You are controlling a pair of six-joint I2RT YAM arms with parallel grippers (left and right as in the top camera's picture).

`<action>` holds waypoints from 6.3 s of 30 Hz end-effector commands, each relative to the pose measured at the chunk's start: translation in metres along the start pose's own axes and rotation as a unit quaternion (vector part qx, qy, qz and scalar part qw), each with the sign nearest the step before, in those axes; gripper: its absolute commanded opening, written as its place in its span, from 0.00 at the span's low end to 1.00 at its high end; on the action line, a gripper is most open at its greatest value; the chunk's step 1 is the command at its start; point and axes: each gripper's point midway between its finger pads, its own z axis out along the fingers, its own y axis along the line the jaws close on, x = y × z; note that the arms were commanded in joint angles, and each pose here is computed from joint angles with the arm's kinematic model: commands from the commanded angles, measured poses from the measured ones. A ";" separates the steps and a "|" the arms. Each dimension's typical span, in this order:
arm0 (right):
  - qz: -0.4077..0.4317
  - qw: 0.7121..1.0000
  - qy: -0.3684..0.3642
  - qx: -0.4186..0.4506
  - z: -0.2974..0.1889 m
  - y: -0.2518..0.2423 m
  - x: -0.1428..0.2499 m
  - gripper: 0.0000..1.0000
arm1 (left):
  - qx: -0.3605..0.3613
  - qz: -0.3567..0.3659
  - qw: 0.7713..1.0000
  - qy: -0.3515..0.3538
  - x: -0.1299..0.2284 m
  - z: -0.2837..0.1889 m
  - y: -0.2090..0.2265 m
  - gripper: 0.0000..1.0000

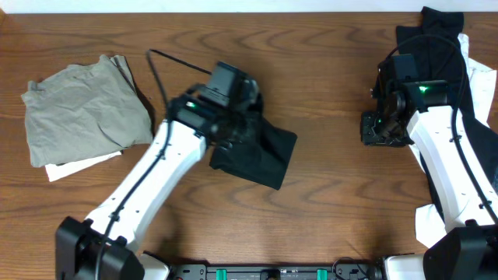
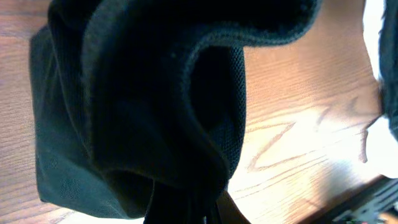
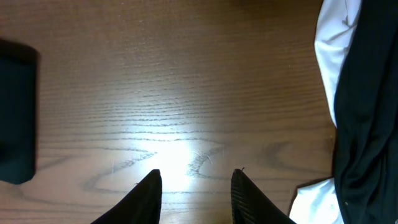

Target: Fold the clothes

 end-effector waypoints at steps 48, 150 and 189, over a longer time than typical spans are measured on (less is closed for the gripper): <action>-0.031 0.998 -0.001 -0.054 -0.006 0.018 0.000 0.35 | -0.203 0.125 0.969 -0.065 -0.046 -0.027 0.046 0.07; -0.178 0.958 0.131 -0.186 0.089 0.156 0.162 0.21 | -0.147 0.074 0.960 0.227 0.045 0.105 0.118 0.47; -0.082 0.975 -0.015 -0.208 0.082 0.171 0.072 0.10 | -0.065 0.174 0.981 -0.051 -0.091 0.087 0.056 0.58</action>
